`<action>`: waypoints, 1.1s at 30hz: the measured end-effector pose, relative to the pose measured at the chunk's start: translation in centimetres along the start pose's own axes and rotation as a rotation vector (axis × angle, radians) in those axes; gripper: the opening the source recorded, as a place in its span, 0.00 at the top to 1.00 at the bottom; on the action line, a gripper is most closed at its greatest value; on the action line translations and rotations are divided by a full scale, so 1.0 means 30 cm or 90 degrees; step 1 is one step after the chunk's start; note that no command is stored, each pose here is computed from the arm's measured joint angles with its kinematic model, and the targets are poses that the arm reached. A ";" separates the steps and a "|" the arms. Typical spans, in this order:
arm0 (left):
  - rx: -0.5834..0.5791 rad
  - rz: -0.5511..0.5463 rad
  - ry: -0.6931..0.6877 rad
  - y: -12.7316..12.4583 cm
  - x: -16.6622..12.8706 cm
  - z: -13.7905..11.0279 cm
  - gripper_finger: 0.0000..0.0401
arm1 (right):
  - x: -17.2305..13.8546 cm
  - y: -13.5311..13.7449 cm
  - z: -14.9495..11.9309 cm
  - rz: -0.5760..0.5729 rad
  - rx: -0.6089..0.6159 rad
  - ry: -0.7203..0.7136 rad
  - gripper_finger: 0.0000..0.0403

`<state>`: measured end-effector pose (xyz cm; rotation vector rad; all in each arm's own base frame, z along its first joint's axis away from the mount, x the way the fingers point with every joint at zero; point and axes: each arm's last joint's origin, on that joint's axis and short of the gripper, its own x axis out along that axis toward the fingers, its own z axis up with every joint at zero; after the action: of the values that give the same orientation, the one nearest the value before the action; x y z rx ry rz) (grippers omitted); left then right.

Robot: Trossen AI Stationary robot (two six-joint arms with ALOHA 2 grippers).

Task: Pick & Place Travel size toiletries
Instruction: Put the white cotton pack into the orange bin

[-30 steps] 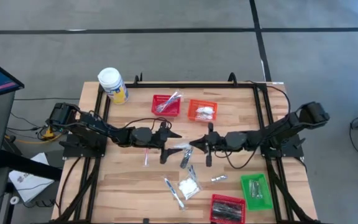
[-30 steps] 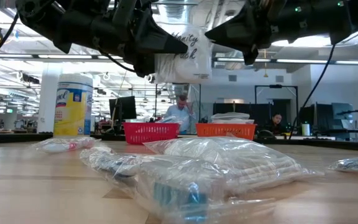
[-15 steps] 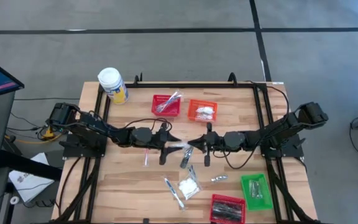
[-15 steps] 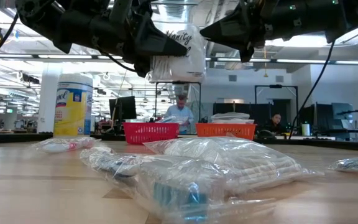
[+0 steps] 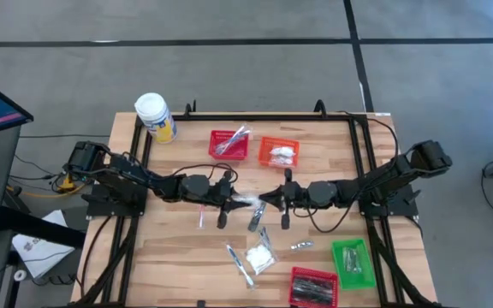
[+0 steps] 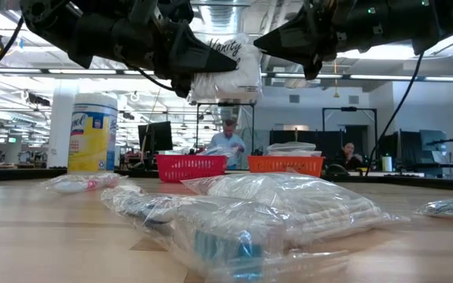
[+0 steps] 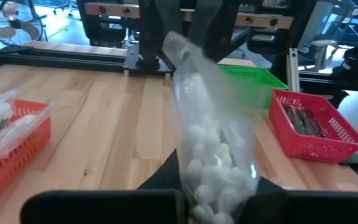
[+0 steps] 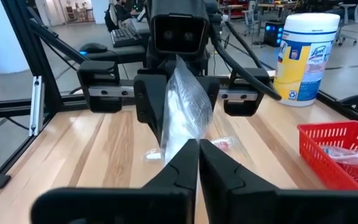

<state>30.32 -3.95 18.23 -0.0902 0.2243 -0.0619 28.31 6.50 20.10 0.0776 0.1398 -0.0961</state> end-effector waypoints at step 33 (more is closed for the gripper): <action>-0.006 -0.055 0.012 -0.003 0.000 -0.003 0.98 | -0.052 -0.099 0.279 0.039 0.089 0.145 0.44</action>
<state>30.31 -4.04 18.16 -0.1088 0.2398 -0.1473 27.60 2.99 28.37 0.2318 0.3584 -0.0351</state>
